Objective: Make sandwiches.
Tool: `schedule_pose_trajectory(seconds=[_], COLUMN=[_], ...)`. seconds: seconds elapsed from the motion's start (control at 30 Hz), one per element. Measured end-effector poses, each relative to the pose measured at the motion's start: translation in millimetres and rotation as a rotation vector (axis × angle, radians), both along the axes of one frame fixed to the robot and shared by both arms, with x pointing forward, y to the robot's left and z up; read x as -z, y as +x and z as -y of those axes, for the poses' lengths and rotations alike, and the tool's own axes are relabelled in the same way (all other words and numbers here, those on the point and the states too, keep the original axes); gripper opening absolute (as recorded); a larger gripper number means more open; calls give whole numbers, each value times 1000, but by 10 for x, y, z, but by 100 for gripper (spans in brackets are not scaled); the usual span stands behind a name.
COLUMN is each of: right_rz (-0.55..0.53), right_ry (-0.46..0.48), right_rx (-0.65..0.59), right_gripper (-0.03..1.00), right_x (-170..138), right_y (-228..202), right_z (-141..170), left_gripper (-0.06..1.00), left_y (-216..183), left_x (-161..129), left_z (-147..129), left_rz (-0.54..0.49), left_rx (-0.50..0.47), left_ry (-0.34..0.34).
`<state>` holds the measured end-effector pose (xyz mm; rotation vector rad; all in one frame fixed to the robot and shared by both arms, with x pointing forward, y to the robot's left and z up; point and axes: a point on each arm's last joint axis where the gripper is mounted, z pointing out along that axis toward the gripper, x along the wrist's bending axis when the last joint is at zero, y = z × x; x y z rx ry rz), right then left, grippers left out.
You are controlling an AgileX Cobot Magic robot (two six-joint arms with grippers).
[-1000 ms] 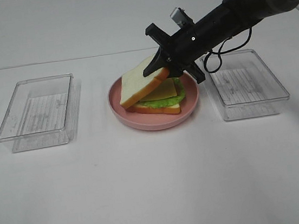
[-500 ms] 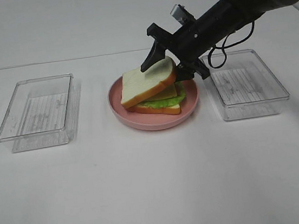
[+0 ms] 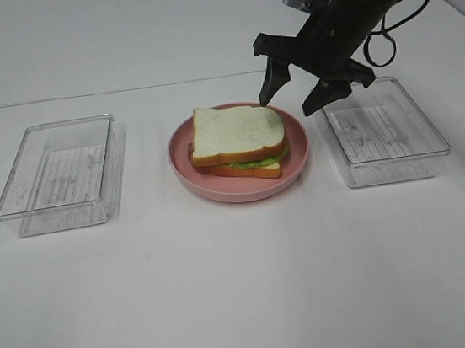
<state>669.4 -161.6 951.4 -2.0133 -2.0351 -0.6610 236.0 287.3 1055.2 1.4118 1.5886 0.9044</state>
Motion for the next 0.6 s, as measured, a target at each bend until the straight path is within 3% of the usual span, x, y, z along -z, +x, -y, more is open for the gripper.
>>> schedule_pose_trajectory(seconds=[0.17,0.23,0.33,0.37,0.5,0.6], right_rz=[33,36,35,35,0,-20], right_ry=[-82,-219,-258,-326,-442,-463], right_rx=[-6,-18,-11,7,-2,6], right_gripper=[81,90,93,94,94,94], right_x=[-162,-321,-362,-428,-506,-519], right_y=[-28,-101,-119,-148,-213,-222], right_z=[77,208,248,318,457,547], left_gripper=[99,99,99,99,99,99], left_y=[0,0,0,0,0,0], left_x=[0,0,0,0,0,0], left_z=[0,0,0,0,0,0], left_rz=[0,0,0,0,0,0], left_rx=[0,0,0,0,0,0], left_ry=[0,0,0,0,0,0])
